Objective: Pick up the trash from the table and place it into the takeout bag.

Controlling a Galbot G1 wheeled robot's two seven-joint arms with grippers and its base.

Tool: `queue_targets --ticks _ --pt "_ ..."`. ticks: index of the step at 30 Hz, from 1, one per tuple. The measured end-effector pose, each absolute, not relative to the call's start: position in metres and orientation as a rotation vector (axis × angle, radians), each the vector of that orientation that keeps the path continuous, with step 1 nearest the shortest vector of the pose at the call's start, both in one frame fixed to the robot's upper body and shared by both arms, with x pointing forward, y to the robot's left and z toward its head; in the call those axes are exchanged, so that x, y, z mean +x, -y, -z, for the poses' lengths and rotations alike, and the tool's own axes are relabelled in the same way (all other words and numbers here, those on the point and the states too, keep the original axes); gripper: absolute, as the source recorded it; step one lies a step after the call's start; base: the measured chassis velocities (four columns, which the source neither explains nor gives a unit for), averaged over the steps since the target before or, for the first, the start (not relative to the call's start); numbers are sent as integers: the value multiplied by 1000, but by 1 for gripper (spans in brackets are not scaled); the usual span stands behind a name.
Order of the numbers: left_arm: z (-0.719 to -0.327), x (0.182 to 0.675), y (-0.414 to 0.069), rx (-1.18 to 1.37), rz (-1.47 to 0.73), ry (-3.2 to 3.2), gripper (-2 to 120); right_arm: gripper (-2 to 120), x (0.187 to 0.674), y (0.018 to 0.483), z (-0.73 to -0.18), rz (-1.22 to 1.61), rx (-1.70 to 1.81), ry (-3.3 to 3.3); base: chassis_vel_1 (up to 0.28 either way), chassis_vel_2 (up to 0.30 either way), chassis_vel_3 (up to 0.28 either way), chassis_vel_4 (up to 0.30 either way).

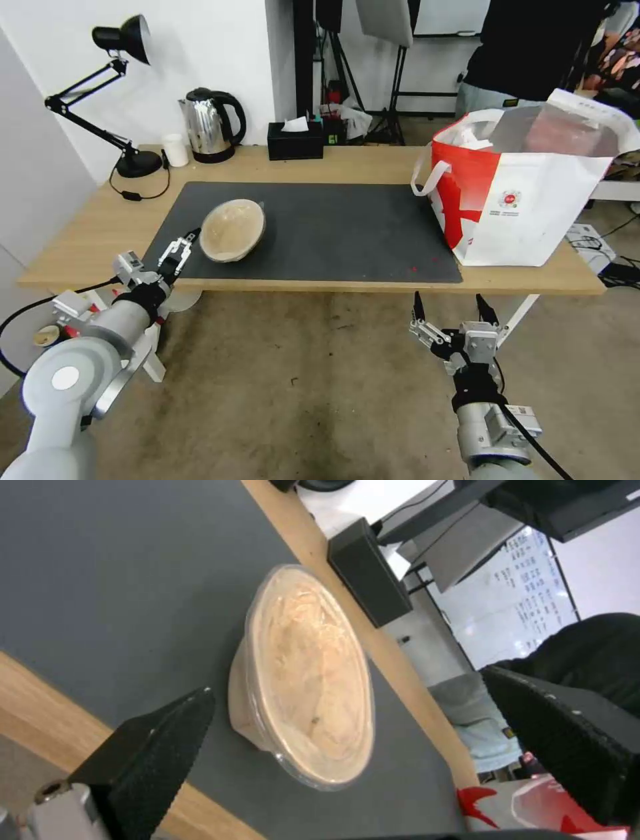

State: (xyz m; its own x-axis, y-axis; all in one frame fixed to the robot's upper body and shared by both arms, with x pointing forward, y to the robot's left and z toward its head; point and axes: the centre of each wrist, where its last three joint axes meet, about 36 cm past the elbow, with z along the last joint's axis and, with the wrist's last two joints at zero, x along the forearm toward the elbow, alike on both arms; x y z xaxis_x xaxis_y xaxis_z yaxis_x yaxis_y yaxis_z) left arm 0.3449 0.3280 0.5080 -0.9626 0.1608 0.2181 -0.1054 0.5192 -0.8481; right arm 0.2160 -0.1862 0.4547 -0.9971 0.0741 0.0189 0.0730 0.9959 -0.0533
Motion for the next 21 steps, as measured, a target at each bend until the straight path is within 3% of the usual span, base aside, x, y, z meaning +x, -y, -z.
queue_targets --ticks 21 --pt "-496 371 -322 -34 -1421 2438 100 100 216 186 -455 -82 -115 3118 0 0 0 0"
